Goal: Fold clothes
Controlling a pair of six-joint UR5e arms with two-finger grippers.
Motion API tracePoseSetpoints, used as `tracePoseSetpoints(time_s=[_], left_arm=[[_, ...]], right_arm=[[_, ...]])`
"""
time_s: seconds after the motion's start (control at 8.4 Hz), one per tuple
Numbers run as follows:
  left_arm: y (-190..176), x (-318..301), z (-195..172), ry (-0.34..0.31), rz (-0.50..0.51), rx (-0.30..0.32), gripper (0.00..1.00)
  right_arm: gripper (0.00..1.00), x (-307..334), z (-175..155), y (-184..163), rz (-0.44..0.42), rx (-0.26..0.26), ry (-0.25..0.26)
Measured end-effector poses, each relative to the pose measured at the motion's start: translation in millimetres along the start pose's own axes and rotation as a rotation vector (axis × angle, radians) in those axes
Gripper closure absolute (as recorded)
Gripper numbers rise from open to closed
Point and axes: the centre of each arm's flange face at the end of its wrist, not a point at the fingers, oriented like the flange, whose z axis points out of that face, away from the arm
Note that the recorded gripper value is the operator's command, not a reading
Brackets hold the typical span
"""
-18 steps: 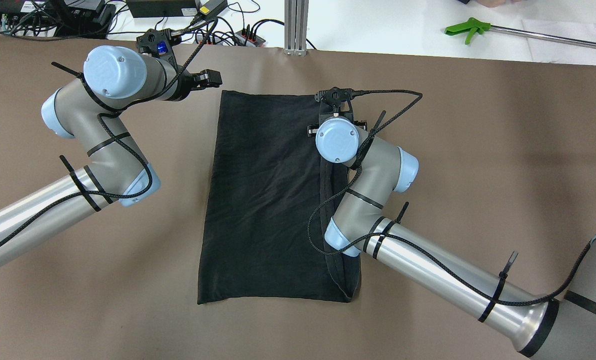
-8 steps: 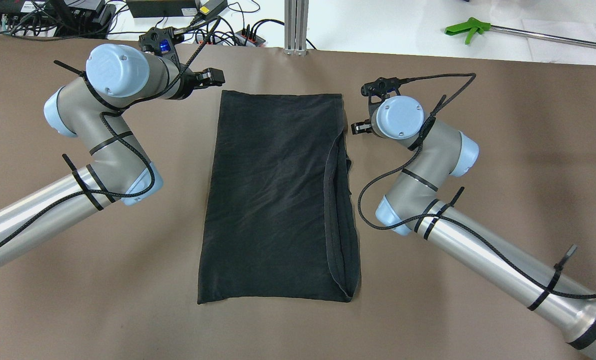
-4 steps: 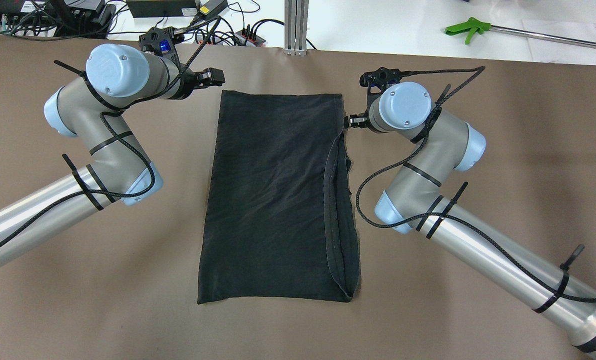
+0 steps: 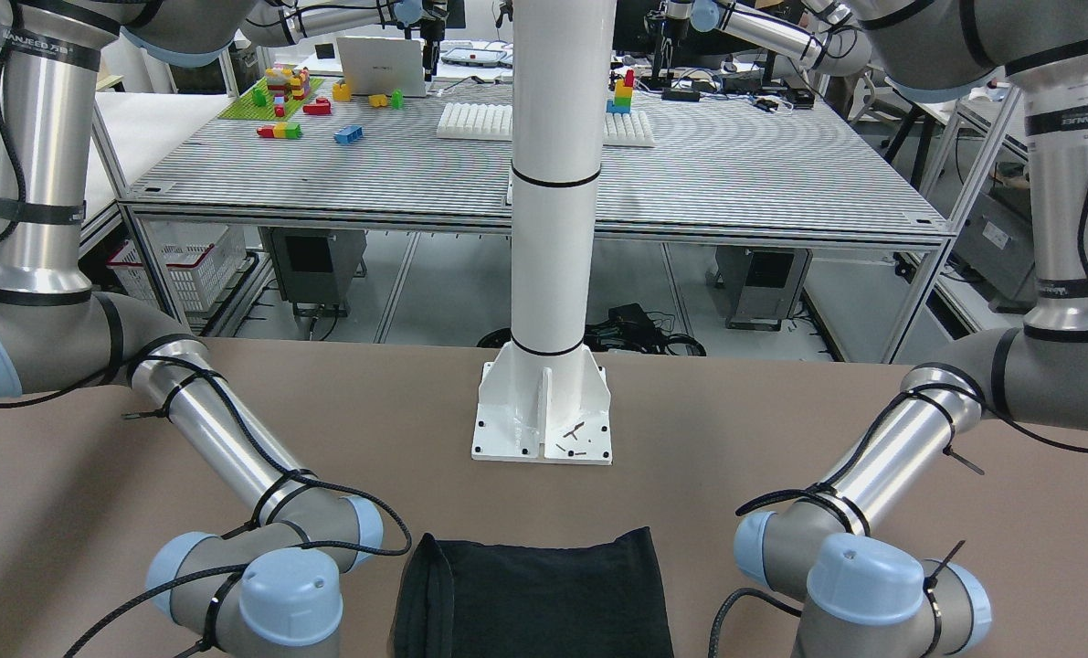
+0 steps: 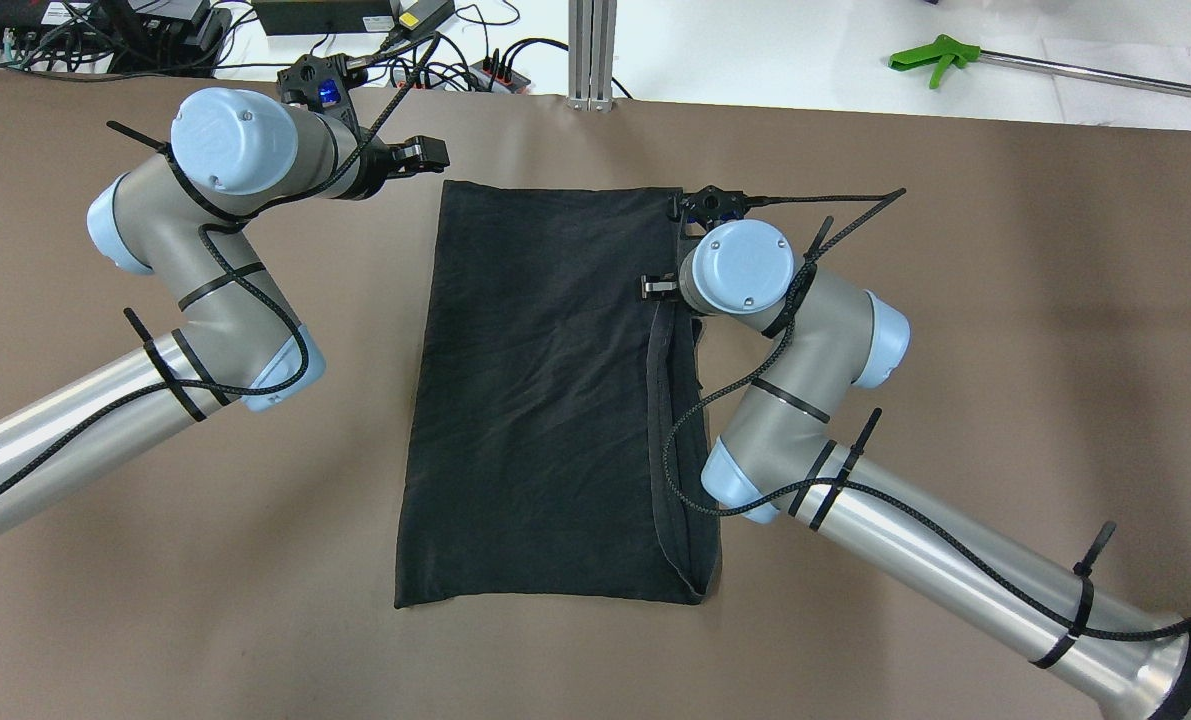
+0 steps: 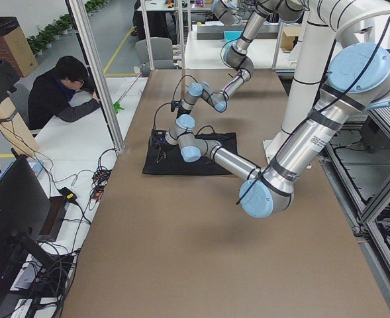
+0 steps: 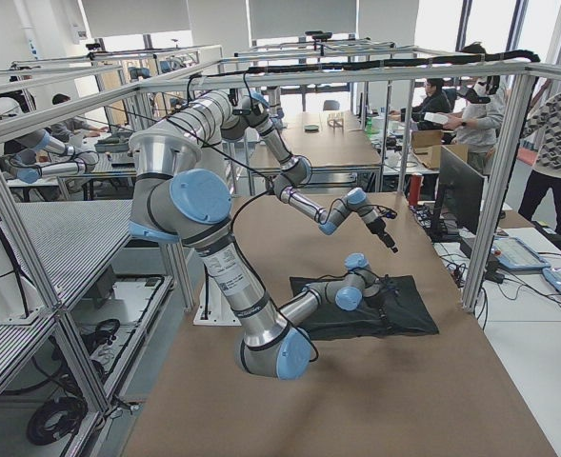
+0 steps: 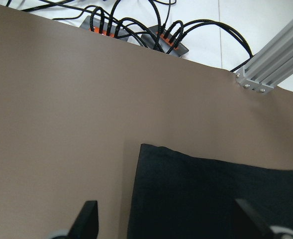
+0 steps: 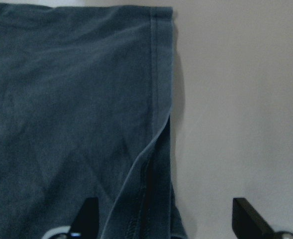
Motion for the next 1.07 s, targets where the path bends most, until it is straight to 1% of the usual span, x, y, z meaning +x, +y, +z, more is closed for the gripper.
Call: tracePoseSetpoints(time_s=[0.24, 0.71, 0.83, 1.07], left_arm=[[0.0, 0.0, -0.1, 0.000, -0.002, 0.001, 0.05], [2.7, 5.4, 0.0, 0.004, -0.003, 0.000, 0.05], [3.0, 8.3, -0.3, 0.006, -0.004, 0.000, 0.05], [3.6, 12.6, -1.0, 0.010, -0.005, 0.001, 0.05]], right_arm=[[0.06, -16.4, 7.2, 25.5, 0.006, -0.012, 0.015], [0.06, -16.3, 18.3, 49.2, 0.003, -0.030, 0.037], [0.06, -10.1, 17.4, 52.2, -0.004, -0.038, 0.040], [0.06, 15.2, -3.7, 55.0, -0.043, -0.071, 0.047]])
